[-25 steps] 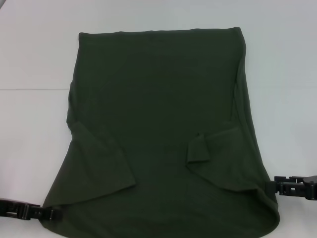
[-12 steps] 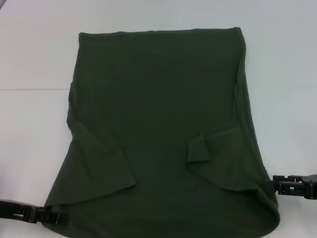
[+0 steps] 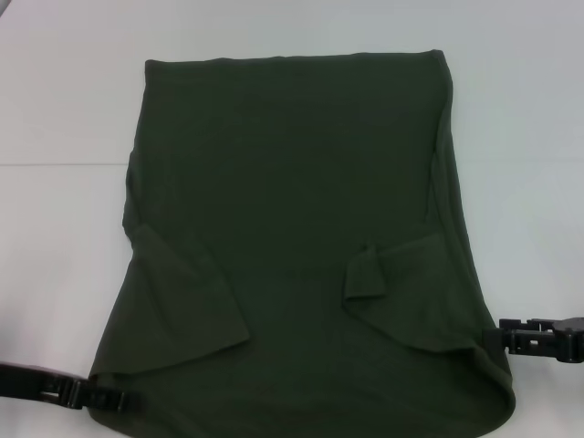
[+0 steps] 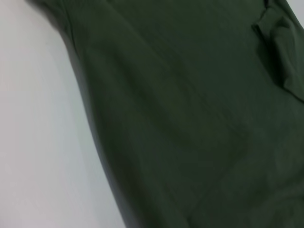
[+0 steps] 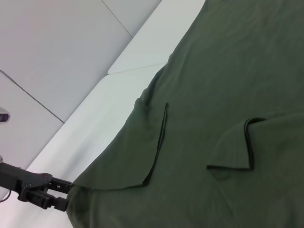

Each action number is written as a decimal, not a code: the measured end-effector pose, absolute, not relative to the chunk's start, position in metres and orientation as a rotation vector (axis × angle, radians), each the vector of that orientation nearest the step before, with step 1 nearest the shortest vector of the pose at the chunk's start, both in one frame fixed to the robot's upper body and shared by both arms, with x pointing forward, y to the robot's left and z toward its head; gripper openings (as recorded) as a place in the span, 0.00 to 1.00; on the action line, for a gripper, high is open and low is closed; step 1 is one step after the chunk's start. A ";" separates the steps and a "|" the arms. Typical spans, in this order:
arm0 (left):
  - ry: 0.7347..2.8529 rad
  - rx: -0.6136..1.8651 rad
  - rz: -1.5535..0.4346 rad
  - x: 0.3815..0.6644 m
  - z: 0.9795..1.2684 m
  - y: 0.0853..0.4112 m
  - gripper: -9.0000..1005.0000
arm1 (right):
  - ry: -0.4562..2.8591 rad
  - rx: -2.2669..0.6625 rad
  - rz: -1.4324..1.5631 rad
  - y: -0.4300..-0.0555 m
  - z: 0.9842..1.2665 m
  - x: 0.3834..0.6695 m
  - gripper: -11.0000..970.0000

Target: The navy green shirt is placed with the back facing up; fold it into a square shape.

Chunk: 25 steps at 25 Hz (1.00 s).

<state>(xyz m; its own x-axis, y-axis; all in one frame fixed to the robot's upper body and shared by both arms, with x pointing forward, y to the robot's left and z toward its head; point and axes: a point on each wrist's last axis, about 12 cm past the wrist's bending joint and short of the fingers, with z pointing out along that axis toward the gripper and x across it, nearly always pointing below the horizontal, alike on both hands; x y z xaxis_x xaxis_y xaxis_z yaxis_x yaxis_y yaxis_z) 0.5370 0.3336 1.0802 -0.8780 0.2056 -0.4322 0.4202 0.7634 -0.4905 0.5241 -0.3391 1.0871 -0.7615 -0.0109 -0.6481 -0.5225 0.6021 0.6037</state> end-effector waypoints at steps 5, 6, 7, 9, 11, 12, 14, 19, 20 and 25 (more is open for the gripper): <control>2.608 0.493 -0.840 0.539 1.081 0.332 0.81 | 2.223 -0.421 1.103 -0.339 1.087 0.525 0.73; 2.610 0.494 -0.836 0.539 1.081 0.332 0.81 | 2.223 -0.421 1.103 -0.339 1.087 0.525 0.73; 2.610 0.494 -0.832 0.539 1.081 0.332 0.81 | 2.223 -0.421 1.102 -0.339 1.087 0.525 0.73; 2.607 0.496 -0.823 0.540 1.082 0.333 0.76 | 2.223 -0.421 1.102 -0.339 1.087 0.525 0.73; 2.603 0.495 -0.818 0.541 1.083 0.333 0.67 | 2.224 -0.421 1.102 -0.339 1.087 0.525 0.73; 2.603 0.495 -0.818 0.541 1.083 0.333 0.62 | 2.224 -0.421 1.102 -0.339 1.087 0.525 0.73; 2.601 0.495 -0.814 0.541 1.083 0.334 0.55 | 2.223 -0.421 1.103 -0.339 1.087 0.525 0.73; 2.590 0.488 -0.807 0.542 1.084 0.335 0.44 | 2.222 -0.424 1.104 -0.338 1.088 0.525 0.73; 2.586 0.484 -0.810 0.542 1.084 0.336 0.42 | 2.221 -0.425 1.104 -0.338 1.088 0.525 0.73; 2.583 0.491 -0.810 0.540 1.083 0.338 0.26 | 2.221 -0.424 1.107 -0.337 1.088 0.526 0.73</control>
